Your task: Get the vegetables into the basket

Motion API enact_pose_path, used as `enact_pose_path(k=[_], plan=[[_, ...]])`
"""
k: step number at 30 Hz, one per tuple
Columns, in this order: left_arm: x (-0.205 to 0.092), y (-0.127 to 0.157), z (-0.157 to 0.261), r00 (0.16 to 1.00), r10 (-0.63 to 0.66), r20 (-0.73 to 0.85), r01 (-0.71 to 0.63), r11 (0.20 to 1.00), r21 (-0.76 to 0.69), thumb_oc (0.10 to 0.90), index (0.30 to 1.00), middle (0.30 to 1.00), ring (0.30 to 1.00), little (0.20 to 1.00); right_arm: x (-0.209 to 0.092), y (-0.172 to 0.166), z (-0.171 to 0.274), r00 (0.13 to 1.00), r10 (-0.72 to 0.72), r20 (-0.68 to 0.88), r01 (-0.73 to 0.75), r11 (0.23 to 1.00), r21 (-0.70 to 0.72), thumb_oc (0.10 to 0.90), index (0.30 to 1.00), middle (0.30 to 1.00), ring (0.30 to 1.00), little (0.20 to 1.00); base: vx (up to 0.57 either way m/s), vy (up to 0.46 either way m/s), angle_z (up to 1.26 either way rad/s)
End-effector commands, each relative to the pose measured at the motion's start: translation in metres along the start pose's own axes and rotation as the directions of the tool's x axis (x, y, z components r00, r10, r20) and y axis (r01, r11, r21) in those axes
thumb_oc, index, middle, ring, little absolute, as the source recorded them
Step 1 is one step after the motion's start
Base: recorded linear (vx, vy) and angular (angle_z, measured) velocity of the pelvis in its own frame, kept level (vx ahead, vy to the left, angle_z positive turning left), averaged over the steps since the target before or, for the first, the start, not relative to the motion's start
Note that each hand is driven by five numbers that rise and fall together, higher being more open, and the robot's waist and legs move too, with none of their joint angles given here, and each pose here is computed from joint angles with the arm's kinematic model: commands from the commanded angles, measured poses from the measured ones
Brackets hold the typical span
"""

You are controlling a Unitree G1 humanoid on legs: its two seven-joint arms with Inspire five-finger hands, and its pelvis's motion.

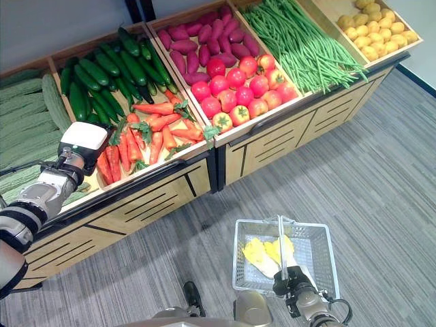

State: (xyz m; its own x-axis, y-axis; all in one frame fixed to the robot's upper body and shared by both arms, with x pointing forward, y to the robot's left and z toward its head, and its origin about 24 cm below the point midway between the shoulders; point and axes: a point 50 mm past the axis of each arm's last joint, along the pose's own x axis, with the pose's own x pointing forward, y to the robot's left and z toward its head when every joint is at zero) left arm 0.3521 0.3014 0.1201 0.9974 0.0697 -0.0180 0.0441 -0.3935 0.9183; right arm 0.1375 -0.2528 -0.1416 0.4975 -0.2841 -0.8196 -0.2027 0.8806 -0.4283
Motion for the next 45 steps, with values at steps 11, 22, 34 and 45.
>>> enact_pose_path(k=[11,22,34,45], plan=[[0.013,0.038,-0.052,0.959,0.102,-0.265,-0.101,0.995,0.019,0.9,1.0,1.0,1.0,1.0,-0.004,-0.01,-0.029,0.995,-0.033,-0.098,0.02,0.992,-0.124,0.4,0.3,0.3,0.3,0.3,0.0,-0.037,-0.01],[0.019,0.05,-0.057,0.938,0.118,-0.325,-0.127,0.992,-0.007,0.9,1.0,1.0,1.0,1.0,-0.002,-0.01,-0.018,0.997,-0.045,-0.061,0.038,0.993,-0.116,0.4,0.3,0.3,0.3,0.3,0.0,-0.003,0.01],[0.027,0.06,-0.043,0.944,0.143,-0.298,-0.173,0.982,-0.08,0.9,1.0,1.0,1.0,1.0,-0.001,-0.005,-0.013,0.998,-0.035,-0.048,0.028,0.992,-0.126,0.4,0.3,0.3,0.3,0.3,0.0,0.0,0.0],[0.028,0.057,-0.037,0.952,0.118,-0.281,-0.15,0.984,-0.095,0.4,0.3,0.3,0.3,0.3,-0.002,-0.003,-0.014,0.998,-0.033,-0.05,0.026,0.992,-0.123,0.4,0.3,0.3,0.3,0.3,0.0,0.0,0.0]])
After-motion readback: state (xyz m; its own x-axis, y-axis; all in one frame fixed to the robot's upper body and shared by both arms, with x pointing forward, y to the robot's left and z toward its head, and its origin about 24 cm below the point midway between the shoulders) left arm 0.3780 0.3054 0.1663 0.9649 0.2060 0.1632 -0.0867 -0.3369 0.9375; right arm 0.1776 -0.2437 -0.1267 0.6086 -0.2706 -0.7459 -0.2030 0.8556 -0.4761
